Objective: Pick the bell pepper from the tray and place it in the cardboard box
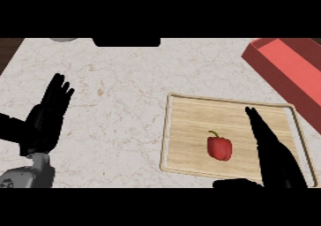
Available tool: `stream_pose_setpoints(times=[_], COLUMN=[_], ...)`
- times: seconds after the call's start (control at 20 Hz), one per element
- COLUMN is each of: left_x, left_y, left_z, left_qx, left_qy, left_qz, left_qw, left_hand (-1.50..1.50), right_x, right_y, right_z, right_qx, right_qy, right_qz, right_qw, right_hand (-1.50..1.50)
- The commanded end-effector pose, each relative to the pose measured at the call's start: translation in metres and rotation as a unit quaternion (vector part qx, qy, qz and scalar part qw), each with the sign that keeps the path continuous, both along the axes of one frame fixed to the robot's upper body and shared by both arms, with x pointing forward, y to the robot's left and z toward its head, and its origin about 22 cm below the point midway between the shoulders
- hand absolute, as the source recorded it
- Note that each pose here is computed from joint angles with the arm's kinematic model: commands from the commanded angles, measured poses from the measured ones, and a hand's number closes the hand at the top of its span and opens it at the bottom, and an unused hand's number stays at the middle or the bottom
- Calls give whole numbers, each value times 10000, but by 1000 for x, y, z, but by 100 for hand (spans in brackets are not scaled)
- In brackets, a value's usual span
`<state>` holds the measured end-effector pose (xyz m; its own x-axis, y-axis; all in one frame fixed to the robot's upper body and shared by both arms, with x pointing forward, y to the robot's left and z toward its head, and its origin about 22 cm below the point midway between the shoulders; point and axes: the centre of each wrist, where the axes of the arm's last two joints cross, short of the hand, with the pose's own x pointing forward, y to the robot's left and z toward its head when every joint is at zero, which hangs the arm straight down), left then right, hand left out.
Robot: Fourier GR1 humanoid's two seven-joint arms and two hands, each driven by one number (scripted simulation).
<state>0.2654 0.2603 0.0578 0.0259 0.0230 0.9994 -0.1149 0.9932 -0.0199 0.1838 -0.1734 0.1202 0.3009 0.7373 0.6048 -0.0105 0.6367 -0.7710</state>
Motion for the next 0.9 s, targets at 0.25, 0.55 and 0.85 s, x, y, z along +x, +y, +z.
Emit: stream_pose_setpoints(times=[0.25,0.55,0.85], left_x=[9,-6,-8], left_y=[-1,-3,-2], left_z=[15,1,-5], left_qx=[-33,25,-111], left_qy=[-70,81,-101], left_qz=[41,-3,20], left_qw=[10000,10000,9999], left_hand=[0,0,0], right_x=[8,13,23], right_y=[16,13,9], right_z=[-25,-25,-35], right_qx=[-380,-337,-242], right_qy=[305,281,375], right_qz=[-311,-253,-166], right_qw=[9983,9987,9989], right_hand=[-150,-150,-150])
